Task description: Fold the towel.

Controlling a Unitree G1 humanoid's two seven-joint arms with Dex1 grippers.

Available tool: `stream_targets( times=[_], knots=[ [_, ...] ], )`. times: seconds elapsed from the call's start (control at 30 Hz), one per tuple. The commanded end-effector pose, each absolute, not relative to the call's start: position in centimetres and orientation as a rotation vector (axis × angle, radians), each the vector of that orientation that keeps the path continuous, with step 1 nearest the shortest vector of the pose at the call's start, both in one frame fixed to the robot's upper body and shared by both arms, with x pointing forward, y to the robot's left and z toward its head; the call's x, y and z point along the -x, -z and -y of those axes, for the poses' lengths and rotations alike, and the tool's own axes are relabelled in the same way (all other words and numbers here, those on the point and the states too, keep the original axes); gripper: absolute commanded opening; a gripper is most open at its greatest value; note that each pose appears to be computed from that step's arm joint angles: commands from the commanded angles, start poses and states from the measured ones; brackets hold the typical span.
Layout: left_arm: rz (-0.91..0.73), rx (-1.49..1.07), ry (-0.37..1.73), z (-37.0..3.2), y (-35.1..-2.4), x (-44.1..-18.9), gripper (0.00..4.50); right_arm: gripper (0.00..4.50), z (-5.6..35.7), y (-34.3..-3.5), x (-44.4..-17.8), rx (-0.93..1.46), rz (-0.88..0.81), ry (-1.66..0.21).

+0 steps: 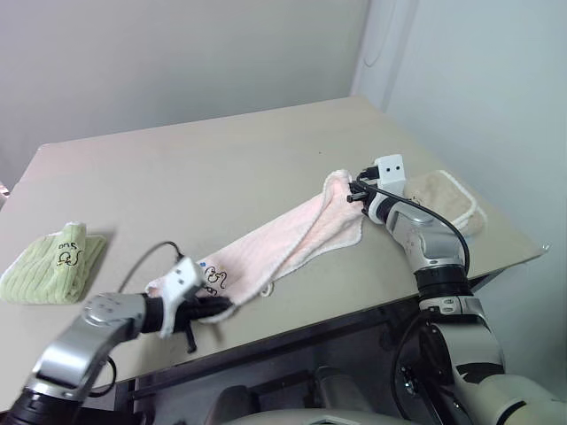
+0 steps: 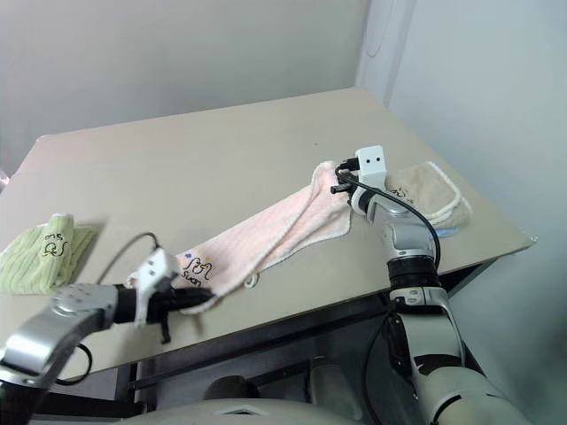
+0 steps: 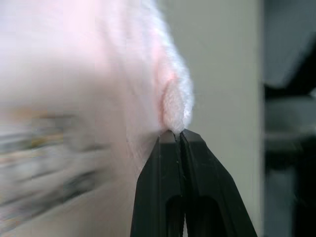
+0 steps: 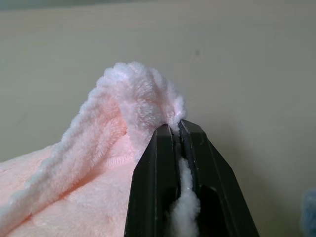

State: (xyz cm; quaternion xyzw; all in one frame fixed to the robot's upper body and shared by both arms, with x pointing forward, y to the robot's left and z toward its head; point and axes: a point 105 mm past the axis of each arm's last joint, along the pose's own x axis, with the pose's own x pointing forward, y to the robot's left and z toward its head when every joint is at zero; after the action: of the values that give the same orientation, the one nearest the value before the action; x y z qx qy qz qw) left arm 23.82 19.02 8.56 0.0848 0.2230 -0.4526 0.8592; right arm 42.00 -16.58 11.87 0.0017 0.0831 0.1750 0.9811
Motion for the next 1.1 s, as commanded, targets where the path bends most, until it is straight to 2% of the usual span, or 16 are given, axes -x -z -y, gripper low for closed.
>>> stream_targets(
  times=[0.03, 0.17, 0.33, 0.5, 0.67, 0.83, 1.0, 1.1],
  knots=[
    [-0.406, -0.175, 0.909, -20.2, -10.7, -24.5, 0.02, 0.00, 17.0, -14.5, -42.1, 0.008, -0.036, -0.375],
    [-0.312, -0.118, 0.743, -24.2, -13.7, -27.3, 0.02, 0.00, 18.6, -15.2, -42.7, -0.100, 0.000, -0.335],
    [-0.220, -0.043, 0.613, -26.8, -15.5, -30.3, 0.02, 0.00, 19.0, -16.2, -43.3, -0.077, 0.026, -0.339],
    [-0.129, 0.019, 0.537, -27.1, -16.7, -34.0, 0.02, 0.00, 18.7, -16.7, -44.2, -0.060, 0.037, -0.341],
    [-0.080, -0.029, 0.437, -26.9, -16.9, -38.9, 0.02, 0.00, 18.0, -17.2, -45.9, -0.037, 0.050, -0.305],
    [0.027, -0.065, 0.293, -27.0, -20.0, -43.6, 0.02, 0.00, 17.1, -20.2, -47.5, -0.046, 0.139, -0.243],
    [0.106, -0.153, 0.204, -28.0, -23.7, -44.9, 0.02, 0.00, 15.5, -25.6, -47.7, -0.086, 0.337, -0.264],
    [0.150, -0.189, 0.198, -29.2, -25.0, -44.3, 0.02, 0.00, 14.9, -26.8, -47.0, -0.149, 0.428, -0.343]
  ],
)
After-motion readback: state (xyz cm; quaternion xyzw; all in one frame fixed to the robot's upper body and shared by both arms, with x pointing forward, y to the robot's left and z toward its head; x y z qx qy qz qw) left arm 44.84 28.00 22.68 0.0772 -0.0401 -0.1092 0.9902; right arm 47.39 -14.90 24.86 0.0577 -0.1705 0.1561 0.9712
